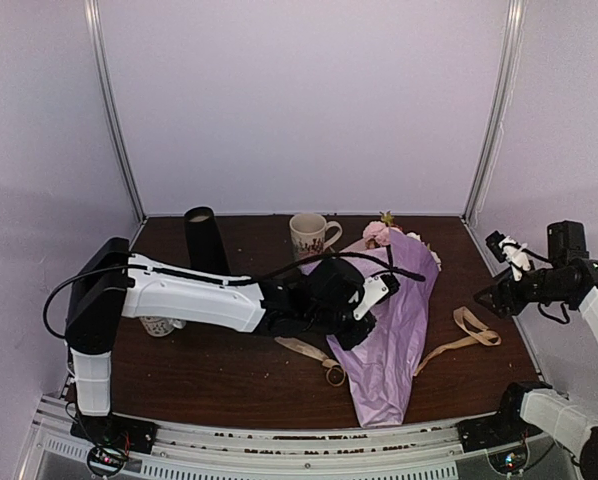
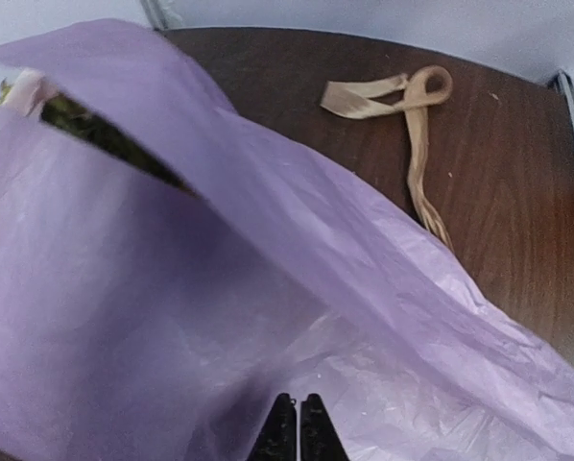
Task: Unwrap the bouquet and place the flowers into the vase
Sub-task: Unfold the folded wrapping paper from the folded wrapping paper.
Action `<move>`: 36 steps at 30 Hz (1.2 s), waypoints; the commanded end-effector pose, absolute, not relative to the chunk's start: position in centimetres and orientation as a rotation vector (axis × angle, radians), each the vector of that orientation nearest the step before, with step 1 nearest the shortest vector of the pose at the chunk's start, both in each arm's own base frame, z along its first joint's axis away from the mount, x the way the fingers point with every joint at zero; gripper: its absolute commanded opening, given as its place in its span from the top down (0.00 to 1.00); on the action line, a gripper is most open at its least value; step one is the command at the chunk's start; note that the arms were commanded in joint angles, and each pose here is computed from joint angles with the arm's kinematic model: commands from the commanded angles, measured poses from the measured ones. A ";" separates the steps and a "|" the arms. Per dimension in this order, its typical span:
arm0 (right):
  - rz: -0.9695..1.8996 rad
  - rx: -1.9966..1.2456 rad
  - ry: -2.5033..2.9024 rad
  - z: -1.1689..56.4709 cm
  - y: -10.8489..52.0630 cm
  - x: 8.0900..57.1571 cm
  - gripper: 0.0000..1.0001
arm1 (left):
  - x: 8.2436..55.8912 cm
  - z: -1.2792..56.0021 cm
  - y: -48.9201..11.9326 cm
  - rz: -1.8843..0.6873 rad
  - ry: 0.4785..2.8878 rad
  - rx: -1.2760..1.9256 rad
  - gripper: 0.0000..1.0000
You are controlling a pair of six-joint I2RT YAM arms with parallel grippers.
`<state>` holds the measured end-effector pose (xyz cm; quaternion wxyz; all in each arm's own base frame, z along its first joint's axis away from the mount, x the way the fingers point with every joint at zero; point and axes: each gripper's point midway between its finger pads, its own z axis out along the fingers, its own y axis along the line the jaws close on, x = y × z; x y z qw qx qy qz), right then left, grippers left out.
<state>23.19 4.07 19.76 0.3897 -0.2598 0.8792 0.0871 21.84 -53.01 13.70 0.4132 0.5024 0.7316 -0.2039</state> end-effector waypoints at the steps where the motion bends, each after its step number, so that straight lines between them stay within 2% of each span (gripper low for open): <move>1: 0.267 -0.639 2.136 21.9 5.2 23.8 0.27 | 19.5 13.6 -56.9 -0.680 1.757 1.362 0.98; 8: 0.213 -0.537 2.110 23.9 4.2 24.5 0.28 | 16.3 15.6 -63.9 -0.808 1.597 1.456 0.99; 12: 0.161 -0.428 2.124 25.1 2.9 25.3 0.28 | 13.3 14.2 -67.3 -0.861 1.536 1.548 0.95; 15: 0.204 -0.434 2.105 25.5 3.5 25.1 0.28 | 9.0 13.7 -69.1 -0.899 1.427 1.666 0.82; 17: 0.229 -0.432 2.093 25.5 3.8 25.1 0.28 | 7.7 13.1 -69.5 -0.810 1.390 1.714 0.61; 19: 0.250 -0.439 2.092 25.2 4.1 25.0 0.28 | 7.8 12.6 -69.0 -0.720 1.387 1.732 0.52; 26: 0.382 -0.590 2.049 24.1 6.7 23.3 0.29 | 8.8 17.8 -65.2 -0.662 1.343 1.635 0.41; 33: 0.437 -0.669 2.084 21.7 7.9 23.6 0.34 | 10.6 19.9 -63.4 -0.536 1.436 1.611 0.35; 36: 0.452 -0.699 2.097 20.7 8.6 24.2 0.35 | 11.2 20.2 -62.8 -0.512 1.482 1.579 0.28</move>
